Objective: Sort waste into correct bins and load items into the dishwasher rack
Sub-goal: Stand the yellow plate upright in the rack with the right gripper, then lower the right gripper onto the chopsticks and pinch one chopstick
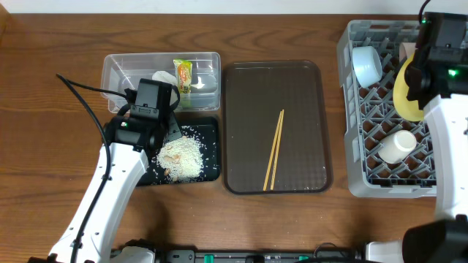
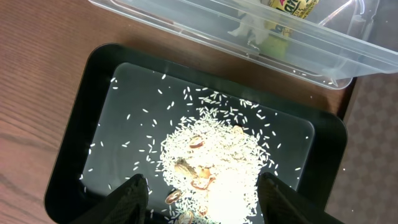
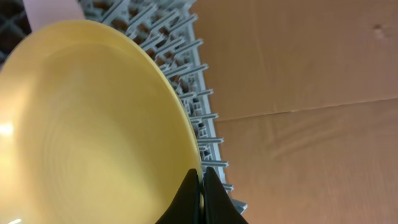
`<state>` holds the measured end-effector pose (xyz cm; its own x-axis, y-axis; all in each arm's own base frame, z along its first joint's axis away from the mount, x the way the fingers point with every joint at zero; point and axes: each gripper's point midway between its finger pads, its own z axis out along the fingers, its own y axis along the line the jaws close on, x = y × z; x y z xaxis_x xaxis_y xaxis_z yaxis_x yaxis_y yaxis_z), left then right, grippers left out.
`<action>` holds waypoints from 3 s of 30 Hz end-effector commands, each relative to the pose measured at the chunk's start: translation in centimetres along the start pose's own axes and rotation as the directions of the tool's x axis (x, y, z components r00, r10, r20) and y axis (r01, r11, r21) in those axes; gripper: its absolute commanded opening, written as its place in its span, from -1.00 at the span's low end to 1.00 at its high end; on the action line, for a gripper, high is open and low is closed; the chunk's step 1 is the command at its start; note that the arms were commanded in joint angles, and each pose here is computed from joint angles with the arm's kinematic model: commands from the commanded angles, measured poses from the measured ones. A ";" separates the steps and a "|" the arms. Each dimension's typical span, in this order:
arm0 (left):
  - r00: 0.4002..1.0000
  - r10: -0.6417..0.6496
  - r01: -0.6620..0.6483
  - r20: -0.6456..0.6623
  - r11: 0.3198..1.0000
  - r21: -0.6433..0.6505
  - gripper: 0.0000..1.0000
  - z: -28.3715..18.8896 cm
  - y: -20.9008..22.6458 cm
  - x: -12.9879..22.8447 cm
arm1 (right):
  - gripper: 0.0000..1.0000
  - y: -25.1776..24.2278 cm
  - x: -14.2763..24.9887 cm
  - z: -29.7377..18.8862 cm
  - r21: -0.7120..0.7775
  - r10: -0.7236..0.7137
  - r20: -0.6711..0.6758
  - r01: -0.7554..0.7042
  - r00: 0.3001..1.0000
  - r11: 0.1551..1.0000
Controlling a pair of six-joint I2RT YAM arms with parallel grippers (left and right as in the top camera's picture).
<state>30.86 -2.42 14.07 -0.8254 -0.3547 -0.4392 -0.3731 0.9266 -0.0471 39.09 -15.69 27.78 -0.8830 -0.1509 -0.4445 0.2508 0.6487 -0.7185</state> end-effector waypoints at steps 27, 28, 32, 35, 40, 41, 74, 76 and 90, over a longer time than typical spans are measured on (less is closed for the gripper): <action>1.000 -0.010 0.010 0.001 1.000 -0.020 0.19 0.3 0.4 0.0 | -0.03 12.2 -2.4 -5.1 -0.646 0.220 -0.001 -0.169 0.975 0.745; 1.000 -0.010 0.010 0.001 1.000 -0.019 0.19 0.3 0.4 0.0 | 0.00 12.7 -2.8 -6.5 -0.699 0.243 0.006 -0.170 0.970 0.694; 1.000 -0.010 0.010 0.001 1.000 -0.019 0.20 0.3 0.4 0.0 | 0.01 15.8 -2.8 -11.9 -0.862 0.225 0.000 -0.113 0.974 0.493; 1.000 -0.011 0.011 0.001 1.000 -0.019 0.19 0.3 0.4 0.0 | -0.02 19.0 -0.7 -14.2 -0.904 0.113 -0.039 -0.083 0.993 0.419; 1.000 -0.011 0.011 0.001 1.000 -0.019 0.20 0.3 0.4 0.0 | -0.02 25.1 3.6 -15.9 -0.923 -0.076 -0.102 -0.065 0.992 0.380; 1.000 -0.010 0.010 0.001 1.000 -0.019 0.19 0.3 0.4 0.0 | -0.02 26.3 4.5 -16.1 -0.924 -0.104 -0.117 -0.070 0.988 0.376; 1.000 -0.010 0.010 0.001 1.000 -0.020 0.19 0.3 0.4 0.0 | -0.05 39.1 14.0 -13.8 -0.830 -0.262 -0.202 -0.023 0.944 0.558; 1.000 -0.010 0.010 0.001 1.000 -0.020 0.19 0.3 0.4 0.0 | -0.04 38.4 12.9 -14.5 -0.841 -0.257 -0.158 0.006 0.953 0.541; 1.000 -0.010 0.010 0.001 1.000 -0.020 0.19 0.3 0.4 0.0 | -0.04 36.6 12.8 -14.7 -0.836 -0.217 -0.190 -0.042 0.958 0.547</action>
<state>30.86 -2.42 14.07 -0.8254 -0.3547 -0.4392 -0.3731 0.9266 -0.0471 31.82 17.41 4.51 -0.9684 -0.1561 -0.1944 -0.1751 0.9809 0.0847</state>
